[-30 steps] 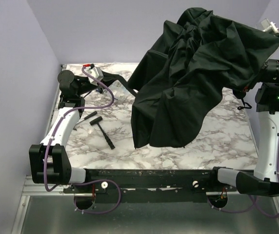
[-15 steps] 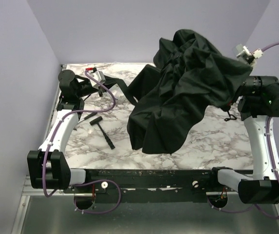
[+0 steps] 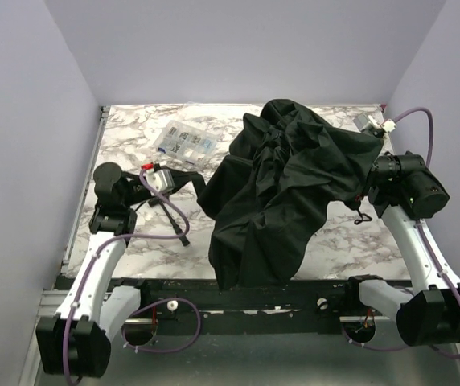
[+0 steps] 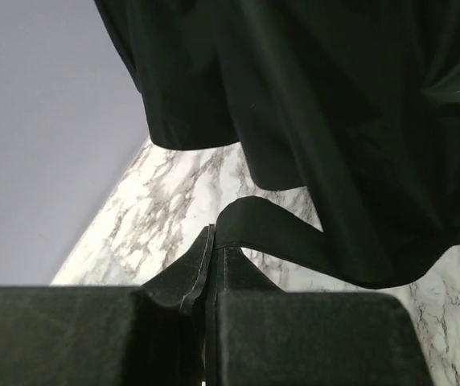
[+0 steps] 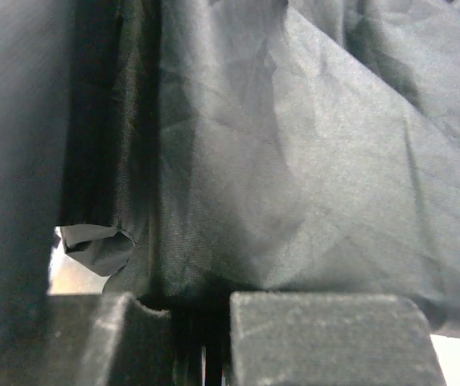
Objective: Put away the umbrella
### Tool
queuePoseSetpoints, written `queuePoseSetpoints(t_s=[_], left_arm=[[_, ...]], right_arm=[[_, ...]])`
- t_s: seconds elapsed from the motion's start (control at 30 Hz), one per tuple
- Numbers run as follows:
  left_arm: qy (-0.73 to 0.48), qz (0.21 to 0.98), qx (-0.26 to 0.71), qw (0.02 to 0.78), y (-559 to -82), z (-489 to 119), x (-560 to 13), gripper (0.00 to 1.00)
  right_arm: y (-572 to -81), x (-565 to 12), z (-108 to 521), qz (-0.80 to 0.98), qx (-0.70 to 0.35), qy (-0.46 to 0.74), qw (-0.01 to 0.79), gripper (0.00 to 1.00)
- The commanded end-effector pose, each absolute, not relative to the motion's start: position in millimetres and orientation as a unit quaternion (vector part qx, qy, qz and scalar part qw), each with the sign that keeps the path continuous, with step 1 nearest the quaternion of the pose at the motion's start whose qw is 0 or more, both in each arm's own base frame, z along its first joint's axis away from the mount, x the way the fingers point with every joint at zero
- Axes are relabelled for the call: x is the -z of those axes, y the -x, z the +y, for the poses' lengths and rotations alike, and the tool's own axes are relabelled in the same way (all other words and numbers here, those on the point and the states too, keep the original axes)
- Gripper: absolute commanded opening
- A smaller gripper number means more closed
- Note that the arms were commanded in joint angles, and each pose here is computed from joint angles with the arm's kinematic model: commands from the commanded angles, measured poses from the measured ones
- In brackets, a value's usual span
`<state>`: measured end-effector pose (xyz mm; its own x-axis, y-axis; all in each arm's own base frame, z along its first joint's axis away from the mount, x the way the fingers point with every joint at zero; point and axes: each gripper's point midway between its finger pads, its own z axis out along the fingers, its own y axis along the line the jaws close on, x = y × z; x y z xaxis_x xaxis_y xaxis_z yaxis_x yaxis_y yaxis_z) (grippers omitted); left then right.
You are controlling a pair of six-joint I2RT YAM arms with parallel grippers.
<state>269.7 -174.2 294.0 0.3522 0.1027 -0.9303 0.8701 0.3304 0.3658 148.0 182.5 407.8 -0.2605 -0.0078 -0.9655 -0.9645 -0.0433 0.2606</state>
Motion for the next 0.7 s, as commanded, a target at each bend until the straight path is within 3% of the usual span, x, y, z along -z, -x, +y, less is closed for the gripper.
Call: queuePoseSetpoints(t_s=[0.0, 0.13, 0.4, 0.67], left_arm=[[-0.507, 0.493, 0.214, 0.674, -258.5, -164.2, -295.3, 0.00], [-0.495, 0.521, 0.183, 0.671, -244.6, -158.3, -282.2, 0.00], [-0.414, 0.523, 0.084, 0.740, -217.0, -121.3, -306.2, 0.00], [-0.417, 0.544, 0.152, 0.712, -227.1, -137.9, -336.9, 0.00]], right_arm=[[-144.9, -385.1, 178.2, 0.486, -0.464, 0.557, 0.487, 0.00], [-153.7, -398.0, 176.3, 0.481, -0.451, 0.562, 0.500, 0.00], [-160.5, -388.3, 171.5, 0.498, -0.453, 0.547, 0.498, 0.00], [-143.7, -376.5, 171.4, 0.497, -0.452, 0.549, 0.498, 0.00]])
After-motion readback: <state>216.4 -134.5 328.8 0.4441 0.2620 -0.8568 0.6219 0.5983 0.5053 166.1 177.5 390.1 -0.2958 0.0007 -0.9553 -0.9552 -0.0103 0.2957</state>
